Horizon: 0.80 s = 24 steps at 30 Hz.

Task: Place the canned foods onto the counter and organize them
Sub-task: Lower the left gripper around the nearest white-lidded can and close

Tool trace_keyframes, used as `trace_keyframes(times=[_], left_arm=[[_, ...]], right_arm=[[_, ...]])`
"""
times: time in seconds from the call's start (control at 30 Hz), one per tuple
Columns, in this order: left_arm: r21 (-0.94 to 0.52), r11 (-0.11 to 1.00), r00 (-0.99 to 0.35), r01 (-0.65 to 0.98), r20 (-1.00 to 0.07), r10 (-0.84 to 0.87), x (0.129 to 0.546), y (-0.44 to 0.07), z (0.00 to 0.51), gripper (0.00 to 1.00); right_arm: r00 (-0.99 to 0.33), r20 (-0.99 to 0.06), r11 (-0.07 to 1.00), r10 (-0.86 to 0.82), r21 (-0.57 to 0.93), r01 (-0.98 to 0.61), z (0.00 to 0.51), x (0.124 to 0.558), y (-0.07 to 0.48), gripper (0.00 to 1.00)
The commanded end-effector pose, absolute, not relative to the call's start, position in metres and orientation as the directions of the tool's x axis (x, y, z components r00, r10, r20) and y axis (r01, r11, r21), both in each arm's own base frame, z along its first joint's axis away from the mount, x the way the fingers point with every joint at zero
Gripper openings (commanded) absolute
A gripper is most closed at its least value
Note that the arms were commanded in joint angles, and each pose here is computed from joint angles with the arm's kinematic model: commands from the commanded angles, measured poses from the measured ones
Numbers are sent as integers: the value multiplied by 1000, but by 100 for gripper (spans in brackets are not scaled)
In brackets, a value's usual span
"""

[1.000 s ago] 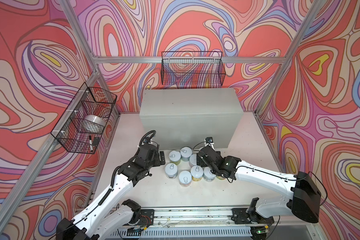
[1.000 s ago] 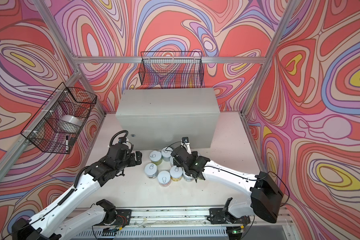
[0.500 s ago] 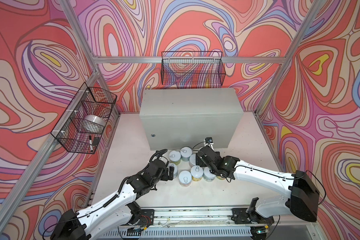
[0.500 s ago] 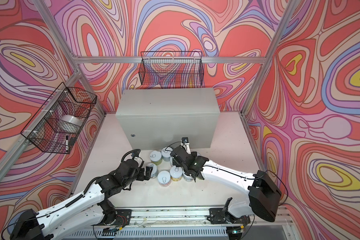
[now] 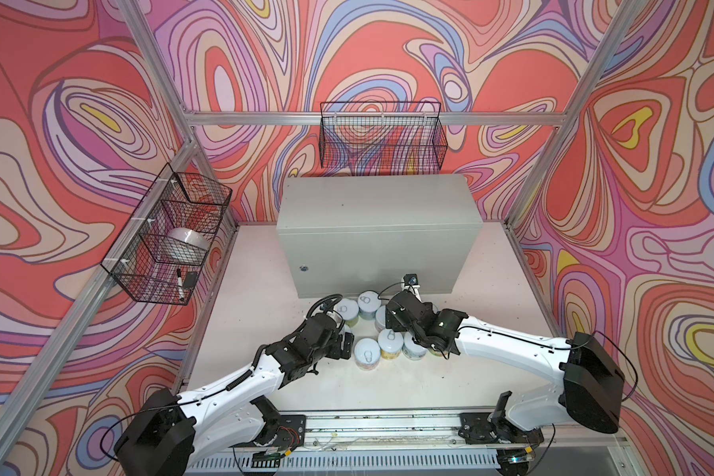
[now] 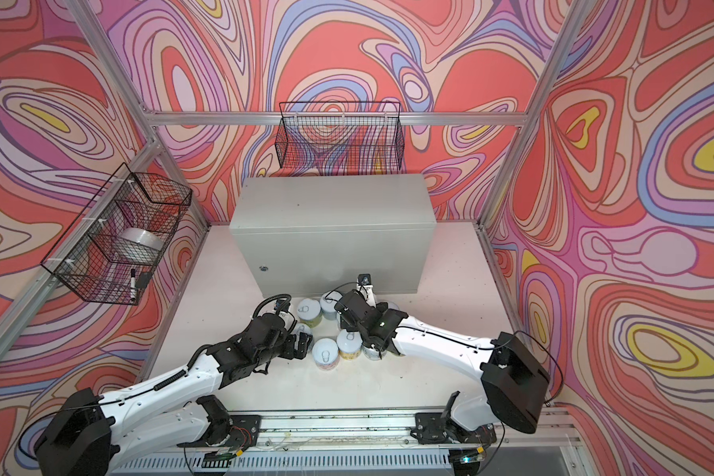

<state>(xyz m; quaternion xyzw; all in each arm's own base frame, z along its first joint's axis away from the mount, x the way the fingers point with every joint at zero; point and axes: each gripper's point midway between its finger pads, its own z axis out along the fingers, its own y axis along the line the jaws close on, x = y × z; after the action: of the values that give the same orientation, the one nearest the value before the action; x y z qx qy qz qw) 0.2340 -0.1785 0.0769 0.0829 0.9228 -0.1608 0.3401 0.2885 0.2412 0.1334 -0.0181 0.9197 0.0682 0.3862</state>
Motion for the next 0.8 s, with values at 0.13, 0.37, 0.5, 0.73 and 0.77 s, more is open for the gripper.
trace_keyframes(times=[0.13,0.37,0.5,0.73,0.77], left_arm=[[-231,944,-768,236,-640,35,234,-176,62,100],[-183,966,-760,182,-649,20,239,-165,53,95],[-192,966,-759,175,-651,8,240,-166,48,94],[-186,970,-765,159,-644,2,245,-168,40,90],[-185,969,-765,162,-645,4,246,-169,40,89]], right_arm=[[-708,-705,990,35,122,-72,125,287,242,90],[-704,-709,991,39,115,-62,125,288,239,90],[-701,-712,991,42,119,-62,126,287,239,89],[-704,-709,990,52,129,-58,123,288,240,89],[-704,-709,990,51,130,-58,123,288,241,89]])
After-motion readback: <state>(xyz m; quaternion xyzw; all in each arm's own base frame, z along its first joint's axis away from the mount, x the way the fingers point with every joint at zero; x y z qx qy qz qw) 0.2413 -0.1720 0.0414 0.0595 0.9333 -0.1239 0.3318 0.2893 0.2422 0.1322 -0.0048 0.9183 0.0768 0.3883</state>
